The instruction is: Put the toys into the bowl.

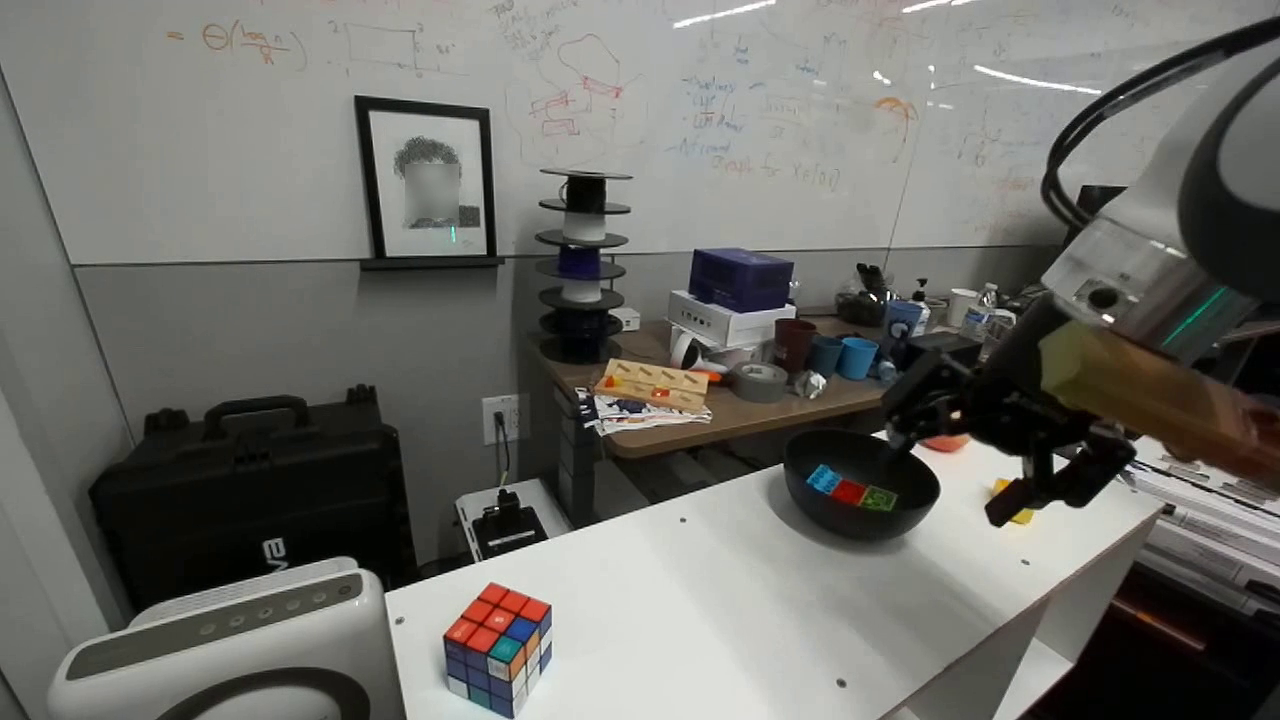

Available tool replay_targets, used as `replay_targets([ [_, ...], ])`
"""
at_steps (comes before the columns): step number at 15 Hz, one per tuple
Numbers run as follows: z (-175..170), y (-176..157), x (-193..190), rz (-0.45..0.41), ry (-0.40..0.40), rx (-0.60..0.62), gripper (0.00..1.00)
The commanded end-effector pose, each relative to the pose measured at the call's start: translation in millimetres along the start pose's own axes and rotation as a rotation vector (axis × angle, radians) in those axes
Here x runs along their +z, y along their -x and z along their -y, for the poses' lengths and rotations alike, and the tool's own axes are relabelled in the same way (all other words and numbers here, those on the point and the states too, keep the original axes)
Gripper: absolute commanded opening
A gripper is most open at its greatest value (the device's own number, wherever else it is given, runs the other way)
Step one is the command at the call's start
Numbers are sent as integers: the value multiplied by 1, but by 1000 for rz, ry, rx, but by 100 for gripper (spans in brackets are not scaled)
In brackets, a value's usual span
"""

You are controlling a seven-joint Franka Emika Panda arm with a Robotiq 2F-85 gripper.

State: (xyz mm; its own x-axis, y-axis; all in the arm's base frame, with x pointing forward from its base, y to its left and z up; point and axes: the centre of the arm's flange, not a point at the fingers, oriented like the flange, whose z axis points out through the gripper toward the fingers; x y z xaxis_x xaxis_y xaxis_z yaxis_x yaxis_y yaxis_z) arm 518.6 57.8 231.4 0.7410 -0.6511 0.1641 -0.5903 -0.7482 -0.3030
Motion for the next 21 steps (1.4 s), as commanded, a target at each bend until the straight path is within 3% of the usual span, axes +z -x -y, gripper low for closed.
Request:
replay_targets([
  [1,-50,-52,-49,-54,-68,179,100],
  [5,-110,-118,-67,-96,-68,308,100],
  [12,-205,-217,-23,-33,22,429,100],
  [16,-208,-252,7,39,44,383,100],
  [21,-168,-289,35,102,111,253,100],
])
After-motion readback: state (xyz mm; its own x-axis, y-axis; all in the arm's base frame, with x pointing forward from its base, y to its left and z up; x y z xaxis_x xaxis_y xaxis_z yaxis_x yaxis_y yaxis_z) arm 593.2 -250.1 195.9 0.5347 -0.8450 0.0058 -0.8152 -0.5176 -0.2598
